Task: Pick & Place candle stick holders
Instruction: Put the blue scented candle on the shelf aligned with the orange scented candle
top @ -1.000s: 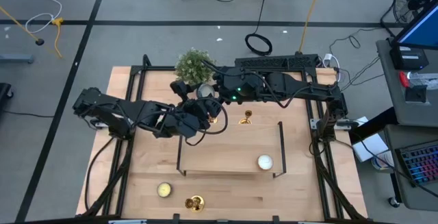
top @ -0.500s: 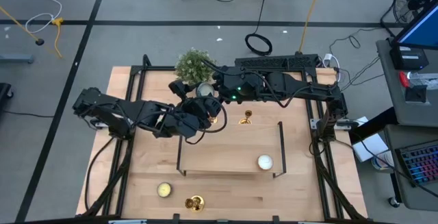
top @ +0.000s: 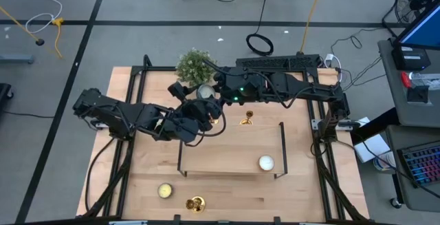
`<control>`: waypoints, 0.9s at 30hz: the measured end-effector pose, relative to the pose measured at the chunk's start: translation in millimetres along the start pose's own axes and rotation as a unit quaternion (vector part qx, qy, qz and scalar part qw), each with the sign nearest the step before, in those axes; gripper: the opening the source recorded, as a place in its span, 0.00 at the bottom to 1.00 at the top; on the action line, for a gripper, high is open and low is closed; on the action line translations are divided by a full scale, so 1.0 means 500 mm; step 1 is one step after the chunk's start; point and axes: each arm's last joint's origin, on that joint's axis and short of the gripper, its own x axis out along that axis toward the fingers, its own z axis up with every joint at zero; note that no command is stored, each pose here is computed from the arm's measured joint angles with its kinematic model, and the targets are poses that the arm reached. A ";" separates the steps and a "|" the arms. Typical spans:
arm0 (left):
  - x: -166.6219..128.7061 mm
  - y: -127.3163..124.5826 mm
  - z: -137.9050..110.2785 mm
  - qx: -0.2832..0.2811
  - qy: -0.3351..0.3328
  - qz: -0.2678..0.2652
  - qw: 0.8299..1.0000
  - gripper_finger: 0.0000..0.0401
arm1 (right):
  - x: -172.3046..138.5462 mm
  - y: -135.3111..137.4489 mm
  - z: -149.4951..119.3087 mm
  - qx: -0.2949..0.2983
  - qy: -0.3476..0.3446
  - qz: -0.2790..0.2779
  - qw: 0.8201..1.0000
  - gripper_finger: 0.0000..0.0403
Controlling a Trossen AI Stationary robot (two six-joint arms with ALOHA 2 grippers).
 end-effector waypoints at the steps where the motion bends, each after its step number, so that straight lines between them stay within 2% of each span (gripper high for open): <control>1: 0.000 0.000 -0.001 -0.002 0.001 -0.001 1.000 0.76 | 0.000 0.000 0.000 -0.001 0.000 0.000 1.000 0.73; 7: -0.001 -0.001 -0.006 -0.014 0.008 -0.008 1.000 0.75 | 0.000 0.000 0.000 0.000 -0.001 0.002 1.000 0.76; 13: -0.002 -0.008 -0.009 -0.010 0.014 -0.038 0.999 0.76 | -0.008 -0.001 0.006 0.006 -0.010 -0.001 1.000 0.88; 19: -0.002 -0.004 -0.011 -0.017 0.019 -0.035 0.999 0.75 | -0.005 0.000 0.004 -0.003 -0.006 0.000 1.000 0.97; 27: -0.009 -0.009 -0.016 -0.055 0.026 -0.051 0.997 0.75 | -0.027 -0.025 0.017 -0.022 -0.001 -0.019 1.000 0.98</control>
